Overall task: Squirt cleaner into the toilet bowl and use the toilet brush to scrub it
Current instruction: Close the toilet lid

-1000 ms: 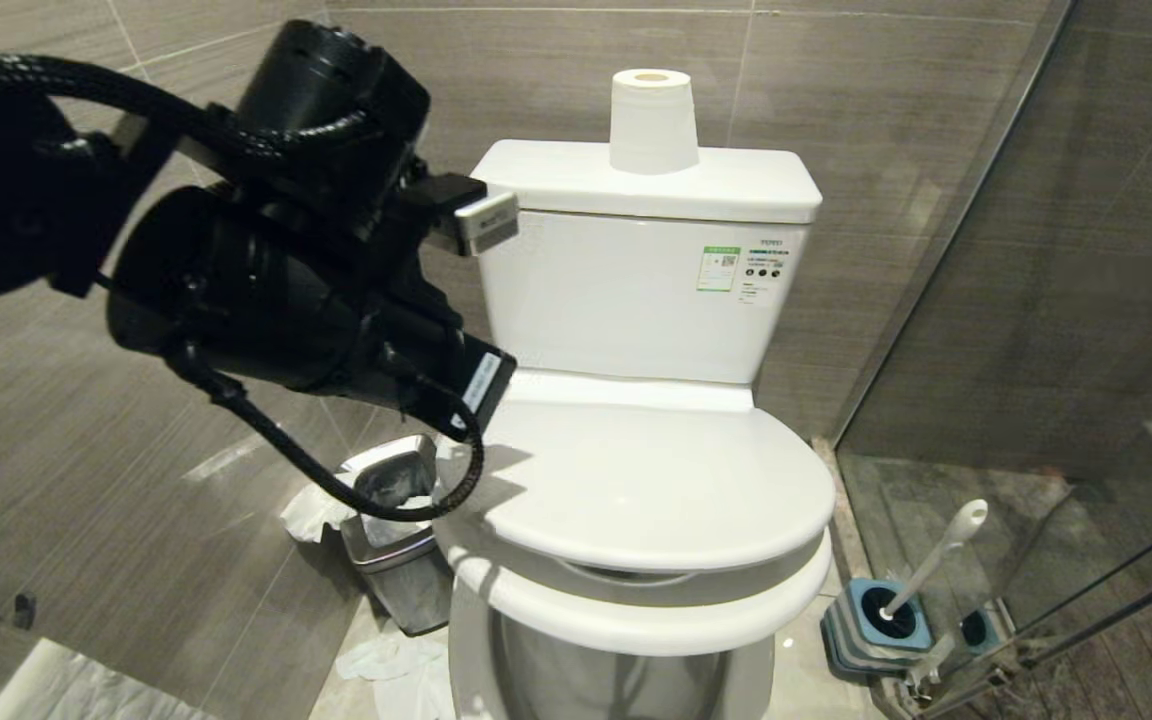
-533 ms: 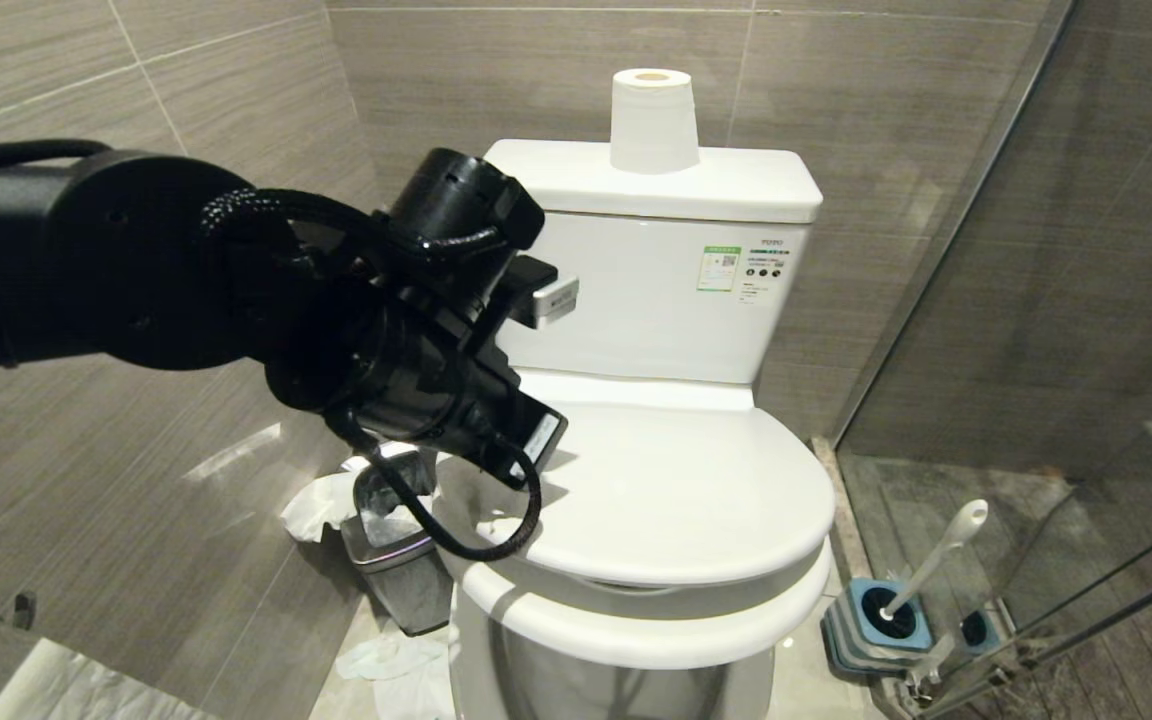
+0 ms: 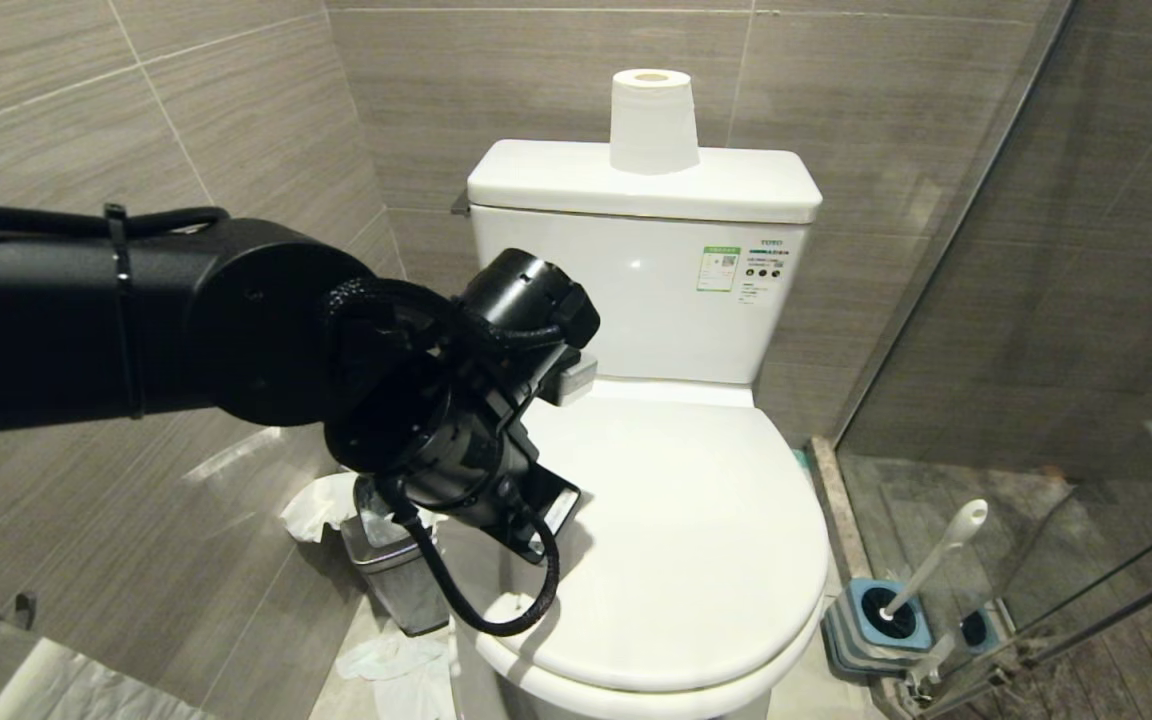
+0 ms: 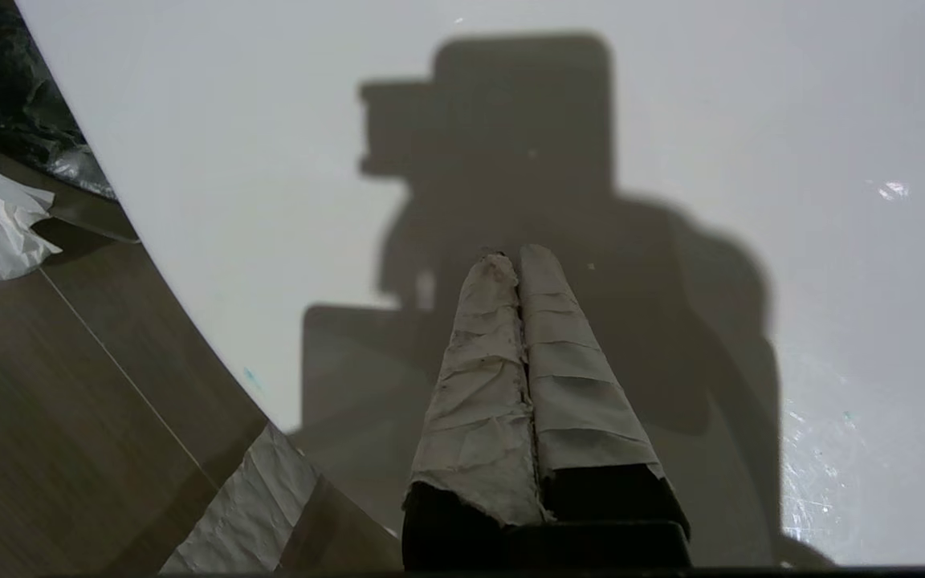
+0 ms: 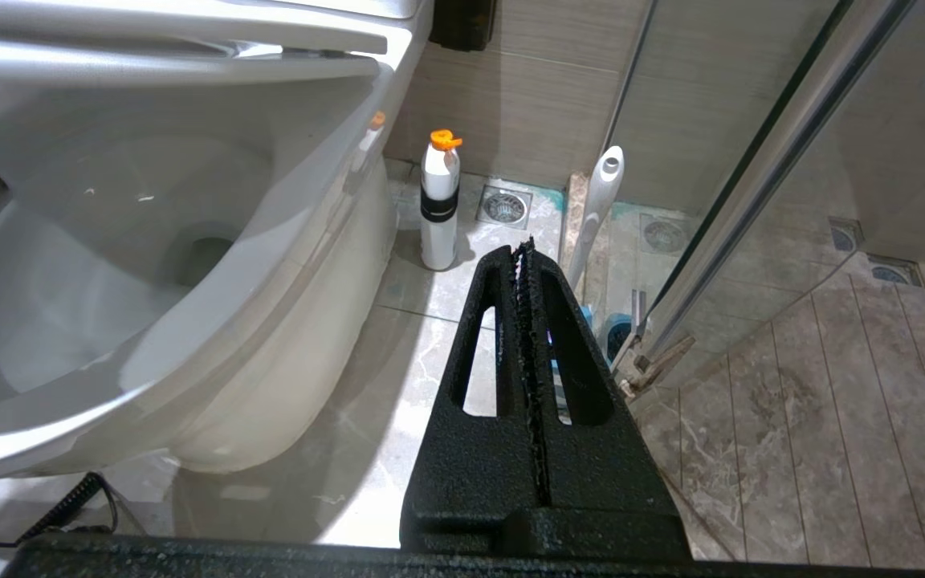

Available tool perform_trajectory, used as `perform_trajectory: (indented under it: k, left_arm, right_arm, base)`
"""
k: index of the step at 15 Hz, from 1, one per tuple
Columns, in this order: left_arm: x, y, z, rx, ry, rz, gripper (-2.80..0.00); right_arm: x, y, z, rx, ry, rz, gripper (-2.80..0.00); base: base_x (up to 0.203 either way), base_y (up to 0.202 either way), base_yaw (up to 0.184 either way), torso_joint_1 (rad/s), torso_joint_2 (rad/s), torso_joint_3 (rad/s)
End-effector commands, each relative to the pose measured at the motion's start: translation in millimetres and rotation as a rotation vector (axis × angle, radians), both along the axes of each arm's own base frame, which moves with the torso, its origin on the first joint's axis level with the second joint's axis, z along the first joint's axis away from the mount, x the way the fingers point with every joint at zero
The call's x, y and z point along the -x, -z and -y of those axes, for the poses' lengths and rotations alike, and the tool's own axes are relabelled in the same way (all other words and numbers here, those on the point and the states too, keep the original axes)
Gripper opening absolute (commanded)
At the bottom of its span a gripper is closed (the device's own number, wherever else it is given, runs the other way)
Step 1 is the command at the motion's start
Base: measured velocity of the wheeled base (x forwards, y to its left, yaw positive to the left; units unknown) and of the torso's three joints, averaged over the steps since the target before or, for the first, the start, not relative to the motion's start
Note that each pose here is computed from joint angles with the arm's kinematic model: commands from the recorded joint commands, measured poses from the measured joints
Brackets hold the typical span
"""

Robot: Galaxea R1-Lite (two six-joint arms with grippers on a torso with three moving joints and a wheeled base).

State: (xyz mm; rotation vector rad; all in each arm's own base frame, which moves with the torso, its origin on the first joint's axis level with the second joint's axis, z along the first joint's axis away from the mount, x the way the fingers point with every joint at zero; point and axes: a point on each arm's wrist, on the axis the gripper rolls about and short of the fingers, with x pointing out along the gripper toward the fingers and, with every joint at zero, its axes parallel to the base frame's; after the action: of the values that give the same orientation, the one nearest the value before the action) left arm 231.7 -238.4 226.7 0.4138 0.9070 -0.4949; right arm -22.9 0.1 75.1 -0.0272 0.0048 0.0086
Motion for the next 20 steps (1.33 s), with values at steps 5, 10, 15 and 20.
perform_trajectory:
  k: [5,10,15,20]
  left_arm:
    - [-8,29,8,-0.022,-0.110,-0.071,-2.80]
    - [-9,50,9,-0.055,-0.154,-0.129,-2.80]
    - [-16,79,21,-0.111,-0.176,-0.183,-2.80]
    - [-23,106,28,-0.143,-0.287,-0.205,-2.80]
  right_arm:
    - [0,0,0,0.000,-0.001,-0.001,-2.80]
    - [0,0,0,0.000,-0.001,-0.002,-2.80]
    - [0,0,0,0.000,-0.001,0.000,-2.80]
    - [0,0,0,0.000,-0.001,-0.001,-2.80]
  base:
    - [0.000,0.000,0.000,0.000,0.00,0.000]
    - [0.000,0.000,0.000,0.000,0.00,0.000]
    - [0.000,0.000,0.000,0.000,0.00,0.000]
    - [0.000,0.000,0.000,0.000,0.00,0.000]
